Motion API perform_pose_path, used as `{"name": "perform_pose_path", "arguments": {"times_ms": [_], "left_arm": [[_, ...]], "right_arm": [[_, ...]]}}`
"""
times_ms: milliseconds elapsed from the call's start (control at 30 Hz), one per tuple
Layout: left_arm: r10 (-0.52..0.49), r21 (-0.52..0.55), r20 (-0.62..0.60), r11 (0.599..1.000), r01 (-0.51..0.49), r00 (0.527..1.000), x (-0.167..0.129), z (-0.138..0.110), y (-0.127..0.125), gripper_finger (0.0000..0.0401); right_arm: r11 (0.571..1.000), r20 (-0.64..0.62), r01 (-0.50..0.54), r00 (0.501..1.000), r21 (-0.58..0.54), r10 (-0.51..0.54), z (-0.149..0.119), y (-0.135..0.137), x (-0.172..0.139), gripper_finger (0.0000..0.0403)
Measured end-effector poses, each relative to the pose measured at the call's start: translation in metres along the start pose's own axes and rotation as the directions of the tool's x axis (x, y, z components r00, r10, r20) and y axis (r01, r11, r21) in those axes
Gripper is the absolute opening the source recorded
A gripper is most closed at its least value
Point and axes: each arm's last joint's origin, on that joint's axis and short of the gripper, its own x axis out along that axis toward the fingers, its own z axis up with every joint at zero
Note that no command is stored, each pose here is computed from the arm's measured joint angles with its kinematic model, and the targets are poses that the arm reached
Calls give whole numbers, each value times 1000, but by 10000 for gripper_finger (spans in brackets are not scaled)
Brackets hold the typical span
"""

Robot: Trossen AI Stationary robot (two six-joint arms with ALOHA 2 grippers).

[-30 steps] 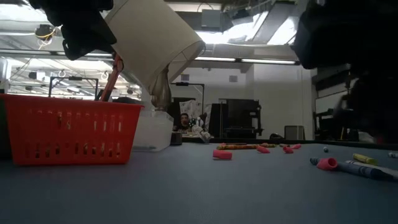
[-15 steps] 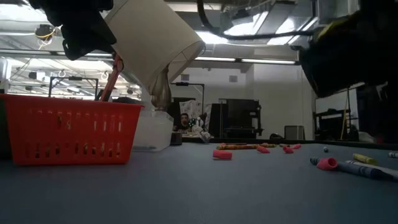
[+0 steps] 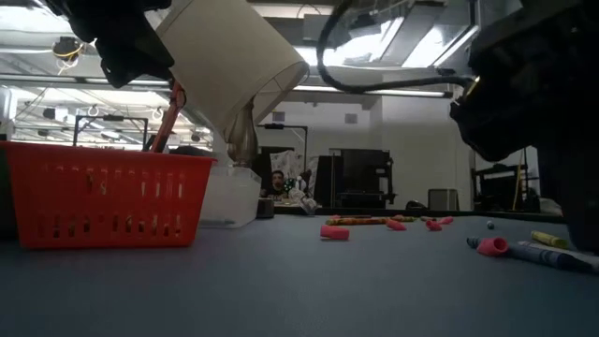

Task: Sort crayons
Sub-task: Put the gray crayon into the green bin

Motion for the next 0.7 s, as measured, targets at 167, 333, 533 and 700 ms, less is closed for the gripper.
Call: {"name": "perform_pose_path", "arguments": {"times_ms": [167, 333, 533, 700], "left_arm": [[0, 2, 0, 1000, 0, 1000, 0, 0, 0, 89], [0, 2, 0, 1000, 0, 1000, 0, 0, 0, 89], [0, 2, -1, 1000, 0, 1000, 0, 0, 0, 89], [0, 2, -1, 1000, 0, 1000, 0, 0, 0, 89]], "right_arm": [[999, 8, 40, 999, 34, -40, 0, -3, -1, 145], [996, 18, 68, 997, 65, -70, 1, -6, -1, 145], [986, 30, 106, 993, 128, -111, 1, -10, -2, 145], [983, 68, 100, 991, 154, -112, 2, -11, -2, 145]]}}
